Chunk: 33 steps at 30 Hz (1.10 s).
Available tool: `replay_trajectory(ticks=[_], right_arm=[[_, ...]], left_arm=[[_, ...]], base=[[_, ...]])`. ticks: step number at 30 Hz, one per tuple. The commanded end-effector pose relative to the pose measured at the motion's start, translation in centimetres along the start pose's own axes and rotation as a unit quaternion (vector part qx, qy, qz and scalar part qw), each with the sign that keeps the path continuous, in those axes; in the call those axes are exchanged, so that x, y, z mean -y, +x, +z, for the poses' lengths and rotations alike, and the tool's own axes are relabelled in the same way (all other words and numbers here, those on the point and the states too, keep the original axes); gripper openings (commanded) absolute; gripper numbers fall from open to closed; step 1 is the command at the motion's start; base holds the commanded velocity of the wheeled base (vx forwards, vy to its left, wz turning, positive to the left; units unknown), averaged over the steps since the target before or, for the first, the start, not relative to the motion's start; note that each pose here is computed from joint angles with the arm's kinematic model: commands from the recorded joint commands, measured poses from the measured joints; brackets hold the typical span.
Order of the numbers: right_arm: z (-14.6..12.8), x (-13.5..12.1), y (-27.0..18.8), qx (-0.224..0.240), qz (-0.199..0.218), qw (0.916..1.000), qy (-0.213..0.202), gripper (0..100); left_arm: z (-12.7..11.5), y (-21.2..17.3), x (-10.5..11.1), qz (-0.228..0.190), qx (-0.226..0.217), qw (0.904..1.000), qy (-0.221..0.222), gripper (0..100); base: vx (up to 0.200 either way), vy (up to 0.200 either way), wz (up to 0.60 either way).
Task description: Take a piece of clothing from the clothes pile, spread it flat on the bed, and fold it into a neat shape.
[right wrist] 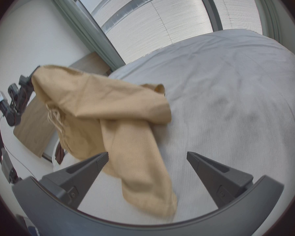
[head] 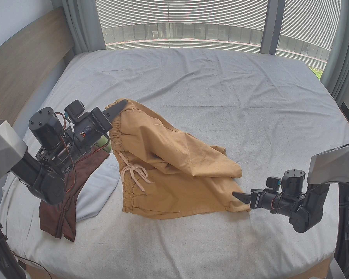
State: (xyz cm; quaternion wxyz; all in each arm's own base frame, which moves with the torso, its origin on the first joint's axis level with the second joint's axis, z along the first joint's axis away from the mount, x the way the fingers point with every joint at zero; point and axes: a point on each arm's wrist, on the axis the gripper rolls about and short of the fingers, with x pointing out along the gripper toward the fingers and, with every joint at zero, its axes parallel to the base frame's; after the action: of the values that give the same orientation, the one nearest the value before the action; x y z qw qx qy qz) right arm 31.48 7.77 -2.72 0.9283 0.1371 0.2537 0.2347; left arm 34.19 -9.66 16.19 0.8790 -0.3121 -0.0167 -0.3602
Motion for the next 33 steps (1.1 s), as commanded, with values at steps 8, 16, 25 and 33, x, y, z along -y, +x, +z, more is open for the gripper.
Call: replay_trajectory(ticks=[8, 16, 25, 33], right_arm=[[5.6, 0.6, 3.4, 0.067, 0.02, 0.9969, 0.036, 100], [6.5, 1.2, 5.6, 0.064, 0.019, 0.9964, 0.053, 100], [6.1, 1.8, 7.2, 0.054, 0.015, 0.9968, 0.057, 100], [5.4, 1.6, 7.4, 0.047, 0.02, 0.9959, 0.075, 0]], left_arm=[[0.0, 0.1, 0.1, -0.005, 0.001, 1.0, 0.002, 0], [0.0, 0.1, 0.2, -0.008, 0.003, 1.0, 0.003, 0], [0.0, 0.1, 0.2, -0.01, 0.007, 0.9999, 0.005, 0], [-0.1, 0.2, 0.1, -0.009, 0.005, 0.9999, 0.004, 0]], base=[[0.0, 0.0, 0.0], [0.0, 0.0, 0.0], [0.0, 0.0, 0.0], [0.0, 0.0, 0.0]])
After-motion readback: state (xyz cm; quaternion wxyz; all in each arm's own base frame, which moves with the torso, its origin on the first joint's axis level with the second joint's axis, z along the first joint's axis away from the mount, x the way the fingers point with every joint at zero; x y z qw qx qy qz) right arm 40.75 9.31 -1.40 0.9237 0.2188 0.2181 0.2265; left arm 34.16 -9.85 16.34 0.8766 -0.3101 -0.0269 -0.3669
